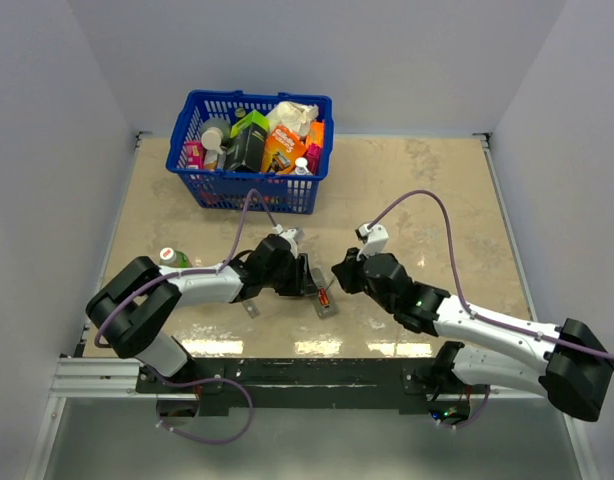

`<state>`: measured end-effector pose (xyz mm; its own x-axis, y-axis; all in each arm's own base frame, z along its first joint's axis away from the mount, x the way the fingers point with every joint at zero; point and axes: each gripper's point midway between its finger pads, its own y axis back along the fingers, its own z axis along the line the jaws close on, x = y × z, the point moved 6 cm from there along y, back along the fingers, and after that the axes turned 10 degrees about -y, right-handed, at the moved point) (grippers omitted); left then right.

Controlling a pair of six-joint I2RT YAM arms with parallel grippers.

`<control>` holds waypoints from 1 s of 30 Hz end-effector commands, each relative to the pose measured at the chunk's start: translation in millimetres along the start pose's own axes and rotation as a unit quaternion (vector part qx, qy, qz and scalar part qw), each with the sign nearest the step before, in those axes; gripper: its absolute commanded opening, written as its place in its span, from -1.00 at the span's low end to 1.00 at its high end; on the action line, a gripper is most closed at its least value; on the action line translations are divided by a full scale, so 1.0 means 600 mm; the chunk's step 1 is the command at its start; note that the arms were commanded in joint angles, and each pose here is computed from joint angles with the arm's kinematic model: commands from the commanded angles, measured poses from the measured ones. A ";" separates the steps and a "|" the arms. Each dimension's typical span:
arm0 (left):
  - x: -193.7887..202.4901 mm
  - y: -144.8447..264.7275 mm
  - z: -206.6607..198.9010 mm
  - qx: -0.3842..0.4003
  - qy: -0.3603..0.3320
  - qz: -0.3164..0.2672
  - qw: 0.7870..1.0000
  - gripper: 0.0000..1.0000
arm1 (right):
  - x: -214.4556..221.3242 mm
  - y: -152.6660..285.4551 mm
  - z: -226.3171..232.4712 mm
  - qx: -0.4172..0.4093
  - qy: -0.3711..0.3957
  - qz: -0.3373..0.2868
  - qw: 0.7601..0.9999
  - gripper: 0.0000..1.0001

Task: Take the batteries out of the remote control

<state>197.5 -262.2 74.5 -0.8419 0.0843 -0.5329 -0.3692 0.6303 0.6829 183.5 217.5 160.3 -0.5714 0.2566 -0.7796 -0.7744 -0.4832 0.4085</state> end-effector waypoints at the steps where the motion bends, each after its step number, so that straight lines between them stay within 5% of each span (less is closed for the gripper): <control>1: -0.012 -0.004 -0.006 0.016 0.004 -0.018 1.000 -0.09 | 0.001 -0.005 0.006 -0.008 0.024 -0.026 0.999 -1.00; 23: -0.035 0.001 0.000 0.015 0.032 -0.038 0.999 -0.18 | 0.097 -0.006 0.041 -0.007 0.137 0.009 0.991 -1.00; 30: -0.028 -0.010 0.007 0.010 0.034 -0.025 0.999 -0.20 | 0.119 0.015 0.011 0.010 0.038 0.016 0.999 -1.00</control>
<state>208.3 -258.5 73.5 -0.8577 0.0212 -0.5137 -0.3889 0.6268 0.6752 160.7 251.0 156.3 -0.3988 0.1687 -0.9014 -0.8357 -0.4715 0.2815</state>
